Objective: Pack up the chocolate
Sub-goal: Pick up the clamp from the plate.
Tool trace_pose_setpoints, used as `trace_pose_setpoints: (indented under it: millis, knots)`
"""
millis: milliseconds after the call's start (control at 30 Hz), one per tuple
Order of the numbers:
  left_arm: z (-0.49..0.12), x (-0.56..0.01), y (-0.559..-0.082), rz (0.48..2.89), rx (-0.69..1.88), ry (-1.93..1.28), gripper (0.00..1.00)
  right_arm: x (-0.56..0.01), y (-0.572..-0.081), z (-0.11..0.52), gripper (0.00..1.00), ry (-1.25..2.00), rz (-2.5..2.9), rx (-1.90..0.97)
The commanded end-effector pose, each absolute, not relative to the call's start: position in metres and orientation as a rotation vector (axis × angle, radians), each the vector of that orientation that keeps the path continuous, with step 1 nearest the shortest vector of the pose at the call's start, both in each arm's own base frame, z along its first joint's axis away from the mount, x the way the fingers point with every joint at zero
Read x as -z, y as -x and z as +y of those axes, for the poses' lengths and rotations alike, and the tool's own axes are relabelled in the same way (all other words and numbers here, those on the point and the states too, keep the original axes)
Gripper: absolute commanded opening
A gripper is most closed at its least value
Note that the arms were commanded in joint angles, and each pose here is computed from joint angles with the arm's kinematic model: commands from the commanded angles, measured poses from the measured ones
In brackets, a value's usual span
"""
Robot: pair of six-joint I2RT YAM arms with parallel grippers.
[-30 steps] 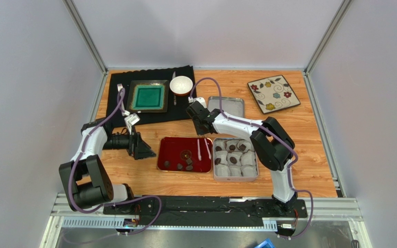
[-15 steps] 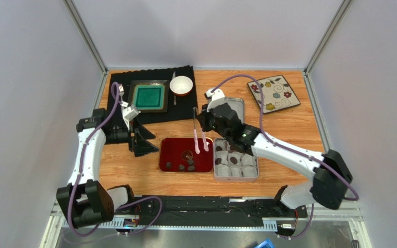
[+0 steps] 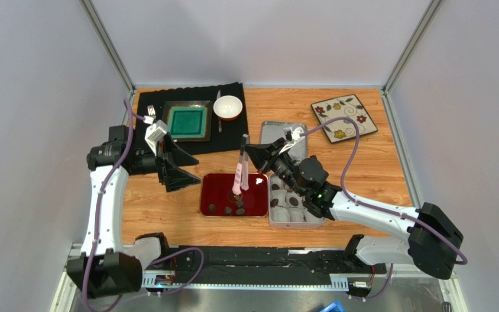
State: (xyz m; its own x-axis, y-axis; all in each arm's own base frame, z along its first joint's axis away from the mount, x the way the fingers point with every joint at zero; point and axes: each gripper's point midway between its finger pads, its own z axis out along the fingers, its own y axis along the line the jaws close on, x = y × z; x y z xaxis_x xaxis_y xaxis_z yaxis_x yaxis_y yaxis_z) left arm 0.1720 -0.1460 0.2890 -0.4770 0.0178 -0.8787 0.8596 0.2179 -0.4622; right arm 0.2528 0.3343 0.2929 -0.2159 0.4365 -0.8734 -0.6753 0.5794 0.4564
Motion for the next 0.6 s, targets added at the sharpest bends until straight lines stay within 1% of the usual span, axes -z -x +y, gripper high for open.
trace_pose_setpoints:
  millis: [0, 67, 100, 167, 200, 267, 433, 567]
  knots:
    - [-0.160, -0.323, -0.131, 1.583, 1.505, -0.791, 0.99, -0.374, -0.235, 0.338, 0.00, 0.081, 1.164, -1.313]
    - [-0.160, -0.320, -0.127, 1.602, 1.567, -0.759, 0.95, -0.382, -0.231, 0.341, 0.00, 0.085, 1.128, -1.362]
    - [-0.160, -0.318, -0.128, 1.562, 1.552, -0.795, 0.89, -0.388, -0.229, 0.342, 0.00, 0.083, 1.099, -1.386]
    - [-0.160, -0.319, -0.127, 1.551, 1.568, -0.795, 0.81, -0.395, -0.223, 0.346, 0.00, 0.097, 1.069, -1.422]
    - [-0.160, -0.320, -0.129, 1.550, 1.577, -0.791, 0.69, -0.395, -0.222, 0.349, 0.00, 0.105, 1.065, -1.427]
    - [-0.160, -0.319, -0.131, 1.547, 1.570, -0.795, 0.60, -0.399, -0.218, 0.353, 0.00, 0.124, 1.046, -1.438]
    - [-0.160, -0.321, -0.131, 1.542, 1.578, -0.792, 0.59, -0.401, -0.216, 0.369, 0.00, 0.141, 1.028, -1.464]
    - [-0.160, -0.321, -0.130, 1.523, 1.593, -0.798, 0.61, -0.405, -0.219, 0.379, 0.00, 0.136, 0.999, -1.486]
